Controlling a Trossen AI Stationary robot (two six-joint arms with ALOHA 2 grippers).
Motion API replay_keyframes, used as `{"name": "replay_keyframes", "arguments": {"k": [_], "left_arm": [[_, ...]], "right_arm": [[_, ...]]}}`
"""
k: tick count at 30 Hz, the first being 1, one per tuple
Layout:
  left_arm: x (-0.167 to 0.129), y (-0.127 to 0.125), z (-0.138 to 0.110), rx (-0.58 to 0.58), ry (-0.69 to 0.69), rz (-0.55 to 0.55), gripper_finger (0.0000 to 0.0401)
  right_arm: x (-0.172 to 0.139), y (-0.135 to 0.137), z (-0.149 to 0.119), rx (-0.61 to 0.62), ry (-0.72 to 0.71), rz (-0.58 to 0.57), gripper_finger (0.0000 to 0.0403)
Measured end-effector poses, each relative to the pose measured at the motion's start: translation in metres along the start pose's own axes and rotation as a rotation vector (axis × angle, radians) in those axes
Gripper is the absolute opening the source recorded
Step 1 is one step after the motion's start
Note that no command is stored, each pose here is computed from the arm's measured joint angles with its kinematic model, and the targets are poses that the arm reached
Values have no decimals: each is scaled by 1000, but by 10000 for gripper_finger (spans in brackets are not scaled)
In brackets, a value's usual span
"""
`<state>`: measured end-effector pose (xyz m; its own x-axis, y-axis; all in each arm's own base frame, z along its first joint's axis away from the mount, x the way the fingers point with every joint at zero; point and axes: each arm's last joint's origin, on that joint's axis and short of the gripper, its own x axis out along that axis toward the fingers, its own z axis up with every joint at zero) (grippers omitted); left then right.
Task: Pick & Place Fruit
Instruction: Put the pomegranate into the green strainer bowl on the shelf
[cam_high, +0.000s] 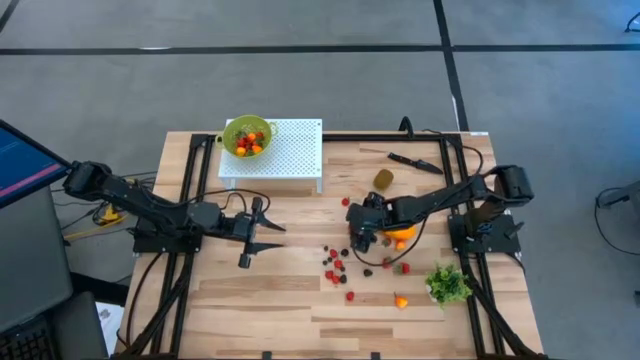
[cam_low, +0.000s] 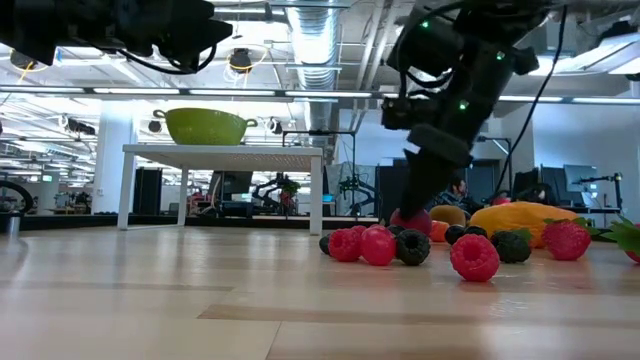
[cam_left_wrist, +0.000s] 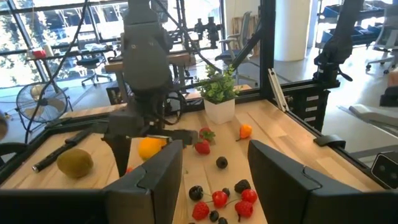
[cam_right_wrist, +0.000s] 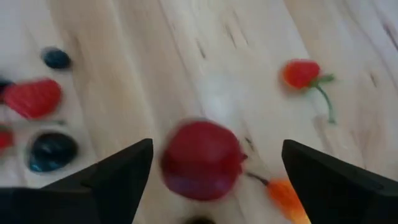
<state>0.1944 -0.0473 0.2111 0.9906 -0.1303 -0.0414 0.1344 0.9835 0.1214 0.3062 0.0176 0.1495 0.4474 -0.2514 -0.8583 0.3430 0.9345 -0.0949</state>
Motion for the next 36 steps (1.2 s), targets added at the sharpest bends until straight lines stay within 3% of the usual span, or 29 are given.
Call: {"name": "replay_keyframes", "arguments": {"k": [10,25,36], "left_arm": [[0,0,0,0,5,0,176],[0,0,-1,0,6,0,176],[0,0,-1,0,11,-1,176]], "right_arm": [[38,9,-10,-19,63,-16,317],[23,12,-8,-31,32,3,200],[22,13,-9,-36,36,4,204]]}}
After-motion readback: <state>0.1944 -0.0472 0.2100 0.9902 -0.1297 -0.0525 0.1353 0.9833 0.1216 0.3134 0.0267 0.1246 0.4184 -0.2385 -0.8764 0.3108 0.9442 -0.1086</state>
